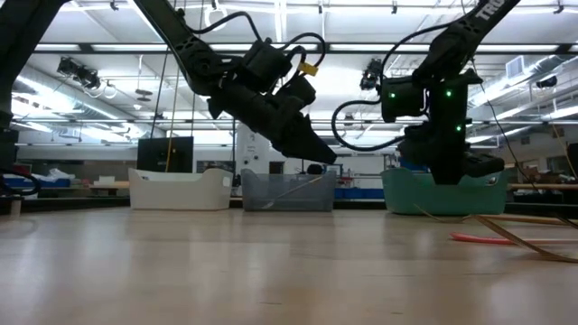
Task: Sort silverware by color (type)
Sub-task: Put the orange fork into the green bin, then put the gold fork into the black bin
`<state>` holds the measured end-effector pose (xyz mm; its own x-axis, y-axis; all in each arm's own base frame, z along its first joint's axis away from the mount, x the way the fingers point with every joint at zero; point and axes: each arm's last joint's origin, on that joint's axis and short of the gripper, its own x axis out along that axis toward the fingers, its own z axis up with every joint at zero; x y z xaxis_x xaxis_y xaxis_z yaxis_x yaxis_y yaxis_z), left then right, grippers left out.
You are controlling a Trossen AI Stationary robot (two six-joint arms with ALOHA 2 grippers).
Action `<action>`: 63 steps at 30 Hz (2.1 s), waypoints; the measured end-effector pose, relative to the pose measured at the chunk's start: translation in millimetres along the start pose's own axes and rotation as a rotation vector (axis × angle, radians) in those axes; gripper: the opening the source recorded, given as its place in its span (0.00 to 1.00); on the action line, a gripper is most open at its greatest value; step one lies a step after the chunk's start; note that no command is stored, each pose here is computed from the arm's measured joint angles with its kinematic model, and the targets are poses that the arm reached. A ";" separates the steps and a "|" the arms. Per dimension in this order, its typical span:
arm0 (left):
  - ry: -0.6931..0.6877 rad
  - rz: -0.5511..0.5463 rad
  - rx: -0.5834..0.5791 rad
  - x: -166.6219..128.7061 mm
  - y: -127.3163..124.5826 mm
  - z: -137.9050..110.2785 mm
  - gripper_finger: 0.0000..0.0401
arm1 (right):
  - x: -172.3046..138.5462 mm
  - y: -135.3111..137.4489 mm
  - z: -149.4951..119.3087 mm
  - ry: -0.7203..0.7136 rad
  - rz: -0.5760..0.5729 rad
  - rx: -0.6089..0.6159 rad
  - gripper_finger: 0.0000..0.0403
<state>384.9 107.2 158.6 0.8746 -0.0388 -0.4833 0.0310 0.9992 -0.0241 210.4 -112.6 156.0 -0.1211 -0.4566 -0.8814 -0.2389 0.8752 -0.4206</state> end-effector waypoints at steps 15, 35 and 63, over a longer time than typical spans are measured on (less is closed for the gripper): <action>0.038 0.001 -0.014 -0.9 2.3 -4.1 0.32 | -45.2 -12.7 -4.5 -0.138 -0.014 0.180 0.33; 0.051 0.020 -0.031 -3.6 10.9 -6.7 0.32 | -65.8 16.0 3.0 -0.379 0.535 0.541 0.30; 0.158 0.067 -0.084 -25.2 22.3 -5.9 0.32 | -57.9 97.7 46.6 -0.129 0.580 0.545 0.30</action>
<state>360.7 130.4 165.2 0.7863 0.0208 -0.6175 -0.0710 0.9958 -0.0569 238.9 6.8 155.9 0.0382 0.0871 -0.9955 0.3358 0.9371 0.0949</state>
